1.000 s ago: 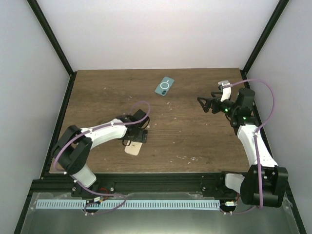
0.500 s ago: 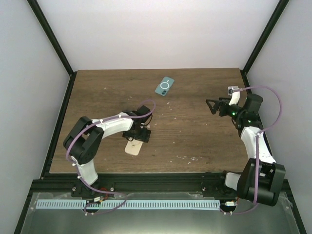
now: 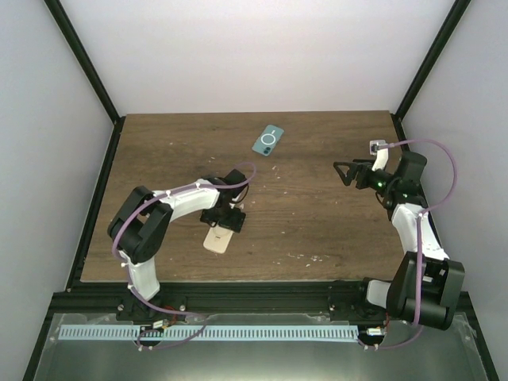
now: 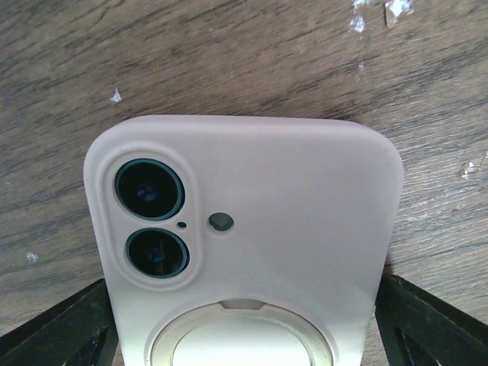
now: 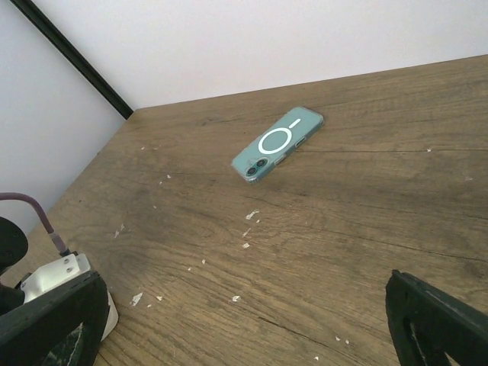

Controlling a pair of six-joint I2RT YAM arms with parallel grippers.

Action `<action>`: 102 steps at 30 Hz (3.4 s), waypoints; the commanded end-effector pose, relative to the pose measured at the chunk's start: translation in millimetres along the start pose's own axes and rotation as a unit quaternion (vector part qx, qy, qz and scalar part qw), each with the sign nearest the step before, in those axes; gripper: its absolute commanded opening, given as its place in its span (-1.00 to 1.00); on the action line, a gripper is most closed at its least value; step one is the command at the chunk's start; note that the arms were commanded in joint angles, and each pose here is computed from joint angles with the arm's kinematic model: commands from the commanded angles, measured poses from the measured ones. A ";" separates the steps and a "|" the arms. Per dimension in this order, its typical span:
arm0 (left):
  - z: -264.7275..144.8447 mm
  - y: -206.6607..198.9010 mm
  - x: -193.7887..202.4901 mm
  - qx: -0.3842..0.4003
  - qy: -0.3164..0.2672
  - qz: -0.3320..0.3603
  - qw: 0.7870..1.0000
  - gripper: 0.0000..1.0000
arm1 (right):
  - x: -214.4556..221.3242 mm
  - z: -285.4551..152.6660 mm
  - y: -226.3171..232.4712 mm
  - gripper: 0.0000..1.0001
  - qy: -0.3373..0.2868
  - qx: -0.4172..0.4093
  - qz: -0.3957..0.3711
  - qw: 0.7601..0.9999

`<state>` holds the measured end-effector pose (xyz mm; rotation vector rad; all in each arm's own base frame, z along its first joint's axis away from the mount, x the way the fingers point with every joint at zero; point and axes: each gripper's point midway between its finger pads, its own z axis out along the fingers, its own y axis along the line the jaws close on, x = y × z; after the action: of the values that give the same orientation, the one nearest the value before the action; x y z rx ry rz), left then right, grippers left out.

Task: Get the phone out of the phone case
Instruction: Pick up the phone at the center of the board, then adjust the phone.

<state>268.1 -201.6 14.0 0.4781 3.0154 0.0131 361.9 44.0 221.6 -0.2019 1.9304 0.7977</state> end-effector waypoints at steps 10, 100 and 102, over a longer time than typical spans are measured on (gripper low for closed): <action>10.6 5.5 14.3 -0.005 0.043 0.015 0.999 0.44 | -17.4 -3.3 2.8 0.99 -0.016 0.004 -0.023 1.000; -316.4 -101.3 -43.5 0.533 -0.482 0.002 0.696 0.22 | 81.0 3.6 288.1 0.33 0.231 -0.498 -0.074 0.832; -304.6 -90.2 -49.3 0.493 -0.477 -0.030 0.727 0.59 | 80.0 17.6 278.5 0.30 0.230 -0.445 -0.090 0.861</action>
<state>238.5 -315.2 321.4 0.3966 1.6852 -1.5587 191.8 280.6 274.7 -1.2376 1.7139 1.7374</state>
